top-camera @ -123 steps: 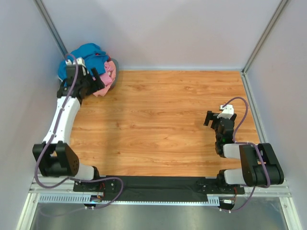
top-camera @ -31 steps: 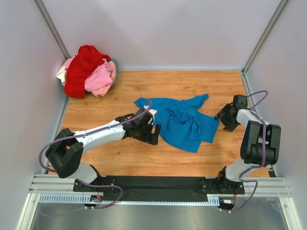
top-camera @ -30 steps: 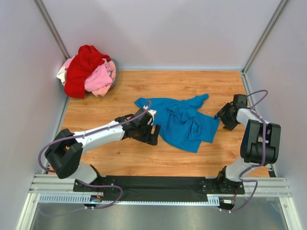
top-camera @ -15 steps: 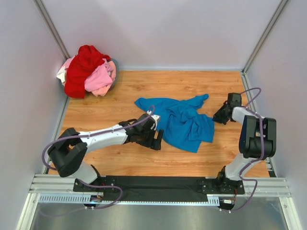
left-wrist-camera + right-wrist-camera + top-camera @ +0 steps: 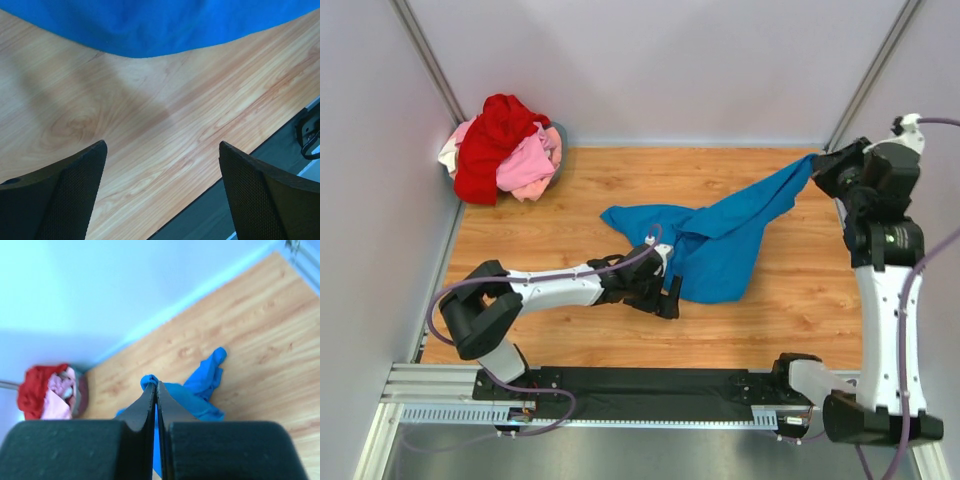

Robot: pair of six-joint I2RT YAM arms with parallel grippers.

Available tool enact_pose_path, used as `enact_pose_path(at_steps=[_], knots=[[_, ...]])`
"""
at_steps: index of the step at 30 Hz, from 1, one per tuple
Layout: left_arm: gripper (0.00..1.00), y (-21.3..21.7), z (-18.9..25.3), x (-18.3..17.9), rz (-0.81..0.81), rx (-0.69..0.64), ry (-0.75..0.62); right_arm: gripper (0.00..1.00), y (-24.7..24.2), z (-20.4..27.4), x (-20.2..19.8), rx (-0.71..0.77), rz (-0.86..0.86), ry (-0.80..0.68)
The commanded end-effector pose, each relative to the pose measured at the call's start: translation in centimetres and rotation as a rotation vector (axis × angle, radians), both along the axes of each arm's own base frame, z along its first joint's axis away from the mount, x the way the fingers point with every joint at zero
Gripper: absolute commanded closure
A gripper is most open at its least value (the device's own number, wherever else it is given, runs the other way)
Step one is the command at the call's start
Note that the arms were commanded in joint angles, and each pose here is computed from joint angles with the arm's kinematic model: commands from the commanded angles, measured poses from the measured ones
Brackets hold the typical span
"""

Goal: Fold and stack the t-shirts
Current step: Flatten the tshirt out

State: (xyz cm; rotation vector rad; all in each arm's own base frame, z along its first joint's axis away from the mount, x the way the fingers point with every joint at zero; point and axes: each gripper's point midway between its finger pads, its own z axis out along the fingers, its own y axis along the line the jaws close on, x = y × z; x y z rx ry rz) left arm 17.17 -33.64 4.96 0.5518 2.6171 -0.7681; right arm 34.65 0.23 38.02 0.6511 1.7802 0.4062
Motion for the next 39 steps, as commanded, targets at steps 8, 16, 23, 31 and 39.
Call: enact_pose_path(at_steps=[8,16,23,31,39], knots=[[0.0,-5.7,0.3,3.1,0.017,-0.019,-0.065,1.0,-1.6,-6.0,-3.6,-0.062,-0.07,0.195],[0.08,-6.4,-2.0,5.7,0.047,0.117,-0.1,0.99,-1.9,-6.2,-4.0,-0.1,-0.06,0.205],[0.22,-1.2,5.5,9.2,0.176,0.154,-0.323,1.0,-5.0,-8.4,-7.8,-0.08,-0.271,0.207],[0.21,0.5,11.7,17.7,0.213,0.101,-0.382,0.99,-2.5,-19.3,-9.8,0.096,-0.227,0.367],[0.2,-5.3,10.9,23.5,0.042,0.035,-0.361,1.0,-3.4,-21.4,-11.8,0.081,-0.29,0.363]])
